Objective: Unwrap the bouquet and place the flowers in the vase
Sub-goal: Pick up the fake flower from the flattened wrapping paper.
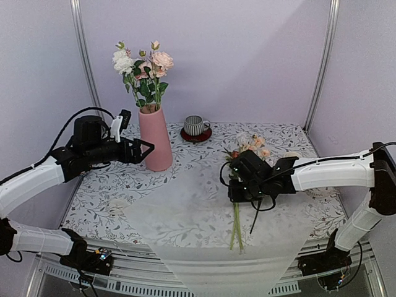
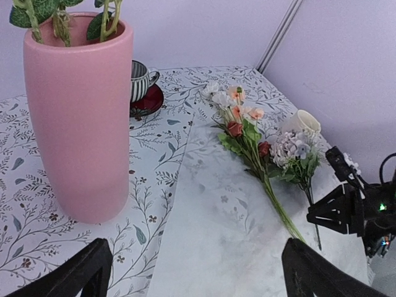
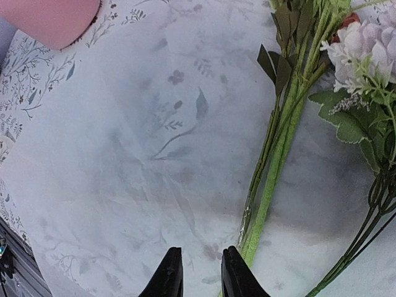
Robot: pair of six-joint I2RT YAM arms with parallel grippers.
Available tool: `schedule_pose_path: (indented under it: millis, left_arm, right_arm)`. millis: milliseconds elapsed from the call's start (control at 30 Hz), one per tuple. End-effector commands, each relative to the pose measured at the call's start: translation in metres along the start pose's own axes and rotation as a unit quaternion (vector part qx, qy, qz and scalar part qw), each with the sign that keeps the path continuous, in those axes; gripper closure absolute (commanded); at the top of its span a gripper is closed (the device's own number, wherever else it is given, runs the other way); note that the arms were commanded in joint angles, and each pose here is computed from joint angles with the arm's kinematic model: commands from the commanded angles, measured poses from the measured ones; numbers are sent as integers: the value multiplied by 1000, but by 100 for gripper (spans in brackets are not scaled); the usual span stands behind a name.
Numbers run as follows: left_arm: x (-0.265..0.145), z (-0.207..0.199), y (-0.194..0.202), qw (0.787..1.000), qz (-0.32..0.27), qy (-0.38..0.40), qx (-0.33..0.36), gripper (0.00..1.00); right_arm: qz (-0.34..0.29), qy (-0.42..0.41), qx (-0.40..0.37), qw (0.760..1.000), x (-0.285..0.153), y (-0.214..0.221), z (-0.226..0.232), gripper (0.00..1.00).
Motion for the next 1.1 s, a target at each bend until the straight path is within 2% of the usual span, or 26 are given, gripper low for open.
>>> schedule_pose_path:
  millis: [0,133,1067]
  left_arm:
    - [-4,-8,-3,1000,-13,18,1,2]
    - [-3,-8,-1,1000,-12,21,-1,2]
    - [6,-6,8,1000,-2,28,-13,2]
  right_arm:
    - [37,5,16,999,12,14,-1,79]
    - [62,12,20,998,23,25,-2,86]
    - [114,63,25,991,53,57,-21,84]
Point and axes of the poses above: each gripper's point midway between its finger pads, its own x axis out along the fingers, its own z axis along the line the jaws close on, y = z × x, the point moved 1 cm from there along -x, back along the fingers, and after that the axes turned 5 degrees about -x, right-handed, at the moved point
